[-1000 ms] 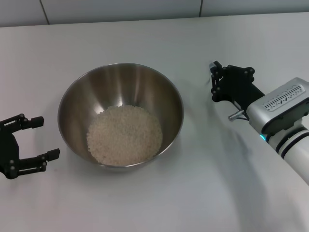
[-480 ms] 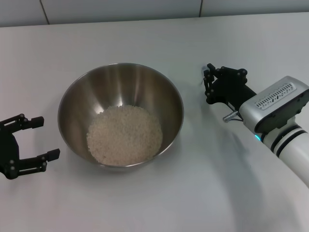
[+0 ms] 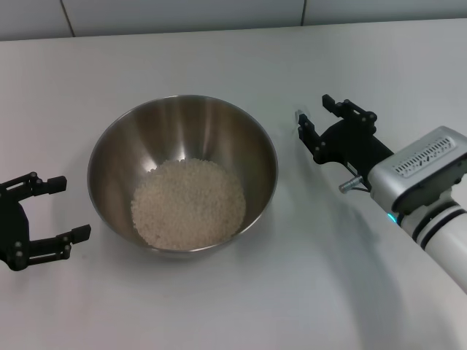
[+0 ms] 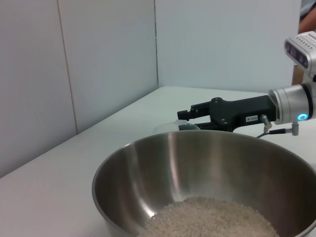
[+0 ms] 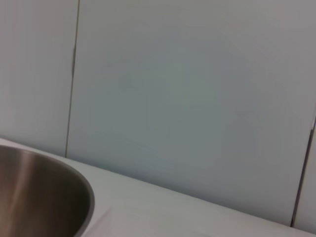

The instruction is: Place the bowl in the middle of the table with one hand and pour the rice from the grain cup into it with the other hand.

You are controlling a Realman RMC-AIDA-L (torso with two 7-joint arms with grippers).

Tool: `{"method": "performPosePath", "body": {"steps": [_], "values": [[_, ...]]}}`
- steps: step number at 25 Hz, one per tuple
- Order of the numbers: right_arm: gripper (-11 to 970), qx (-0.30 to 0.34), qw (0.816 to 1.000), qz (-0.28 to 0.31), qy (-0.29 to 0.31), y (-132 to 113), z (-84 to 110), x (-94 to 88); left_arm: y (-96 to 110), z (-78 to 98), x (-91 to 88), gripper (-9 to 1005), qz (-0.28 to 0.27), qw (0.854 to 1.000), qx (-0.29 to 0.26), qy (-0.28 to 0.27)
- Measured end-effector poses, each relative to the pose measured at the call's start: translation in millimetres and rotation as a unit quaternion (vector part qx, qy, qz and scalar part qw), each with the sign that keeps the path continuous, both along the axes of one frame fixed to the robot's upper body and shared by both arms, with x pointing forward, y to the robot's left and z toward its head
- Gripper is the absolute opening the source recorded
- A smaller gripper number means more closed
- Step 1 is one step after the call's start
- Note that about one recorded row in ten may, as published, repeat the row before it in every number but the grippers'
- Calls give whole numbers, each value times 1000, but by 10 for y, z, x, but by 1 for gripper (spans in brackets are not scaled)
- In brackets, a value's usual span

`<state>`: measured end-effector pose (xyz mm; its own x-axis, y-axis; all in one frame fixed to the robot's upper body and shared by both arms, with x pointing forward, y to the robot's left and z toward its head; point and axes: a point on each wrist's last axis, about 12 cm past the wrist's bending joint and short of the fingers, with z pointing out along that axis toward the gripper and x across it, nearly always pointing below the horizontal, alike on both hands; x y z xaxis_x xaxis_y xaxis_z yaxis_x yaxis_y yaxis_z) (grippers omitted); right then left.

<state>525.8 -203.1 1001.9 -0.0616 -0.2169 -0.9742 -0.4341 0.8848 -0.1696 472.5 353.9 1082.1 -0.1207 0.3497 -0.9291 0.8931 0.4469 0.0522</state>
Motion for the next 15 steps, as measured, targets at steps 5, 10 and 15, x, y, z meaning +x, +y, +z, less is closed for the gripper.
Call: {"method": "performPosePath", "body": {"steps": [5, 10, 15], "values": [[550, 4, 1000, 0, 4, -29, -52, -120, 3, 0, -2, 835, 0, 1000, 0, 0], [733, 12, 1000, -13, 1, -137, -116, -318, 6, -3, -8, 836, 1, 1000, 1, 0], [801, 48, 999, 1, -10, -310, -106, -538, 12, -5, -17, 836, 2, 1000, 1, 1]]}}
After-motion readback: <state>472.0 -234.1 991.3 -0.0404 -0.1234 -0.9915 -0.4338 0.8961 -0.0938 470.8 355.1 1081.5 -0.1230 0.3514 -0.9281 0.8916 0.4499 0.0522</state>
